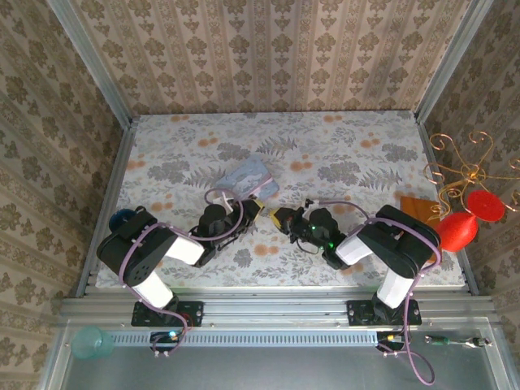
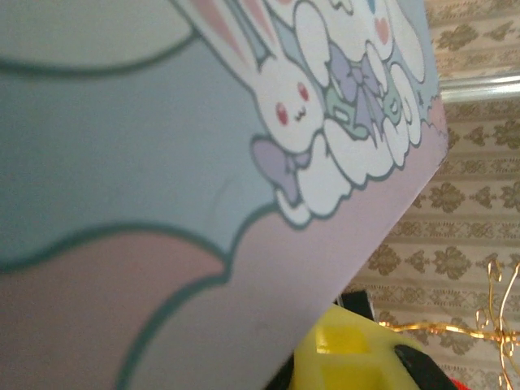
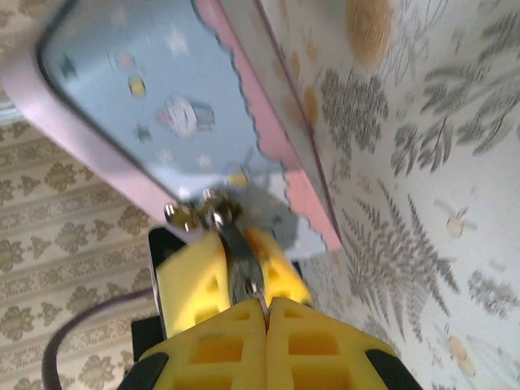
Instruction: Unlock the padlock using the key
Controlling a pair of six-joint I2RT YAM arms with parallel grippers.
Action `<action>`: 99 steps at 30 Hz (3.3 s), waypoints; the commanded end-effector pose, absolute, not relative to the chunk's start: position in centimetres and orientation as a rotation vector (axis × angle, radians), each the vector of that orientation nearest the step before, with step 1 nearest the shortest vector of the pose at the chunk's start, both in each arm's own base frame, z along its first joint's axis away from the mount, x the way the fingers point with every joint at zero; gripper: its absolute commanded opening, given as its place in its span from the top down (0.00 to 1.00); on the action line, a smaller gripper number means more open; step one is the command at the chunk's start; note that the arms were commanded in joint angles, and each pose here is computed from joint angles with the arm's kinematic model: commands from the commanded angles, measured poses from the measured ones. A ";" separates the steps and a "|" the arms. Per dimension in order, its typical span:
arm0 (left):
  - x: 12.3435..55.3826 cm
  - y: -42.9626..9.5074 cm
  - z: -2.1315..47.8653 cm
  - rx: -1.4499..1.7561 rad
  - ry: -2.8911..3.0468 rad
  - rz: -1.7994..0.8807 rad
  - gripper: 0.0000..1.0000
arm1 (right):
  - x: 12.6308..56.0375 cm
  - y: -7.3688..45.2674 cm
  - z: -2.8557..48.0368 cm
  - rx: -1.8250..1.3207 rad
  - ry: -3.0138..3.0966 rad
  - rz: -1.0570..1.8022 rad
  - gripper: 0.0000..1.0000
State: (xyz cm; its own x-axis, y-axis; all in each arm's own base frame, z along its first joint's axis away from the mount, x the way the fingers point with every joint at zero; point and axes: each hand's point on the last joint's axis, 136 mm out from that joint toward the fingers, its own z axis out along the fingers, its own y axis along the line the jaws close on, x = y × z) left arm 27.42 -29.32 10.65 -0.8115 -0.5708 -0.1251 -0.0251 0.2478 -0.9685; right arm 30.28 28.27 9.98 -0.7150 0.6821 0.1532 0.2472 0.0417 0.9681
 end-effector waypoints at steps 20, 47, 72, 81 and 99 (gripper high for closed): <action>25.7 -32.4 14.5 -0.343 2.035 -1.756 1.00 | 29.4 31.8 12.6 0.811 1.932 1.762 1.00; 24.4 -32.8 13.6 -0.280 2.124 -1.672 1.00 | 29.7 32.1 14.8 0.650 1.976 1.715 0.88; 24.4 -26.7 12.8 -0.192 2.259 -1.191 1.00 | 22.5 27.9 13.6 -0.289 2.001 0.579 0.68; 22.9 -26.8 13.1 -0.232 2.250 -1.166 1.00 | 19.6 33.6 11.9 -0.829 1.718 0.234 0.68; 21.5 -28.3 13.2 -0.177 2.256 -1.243 1.00 | 21.2 32.6 11.8 -0.751 1.633 0.132 0.67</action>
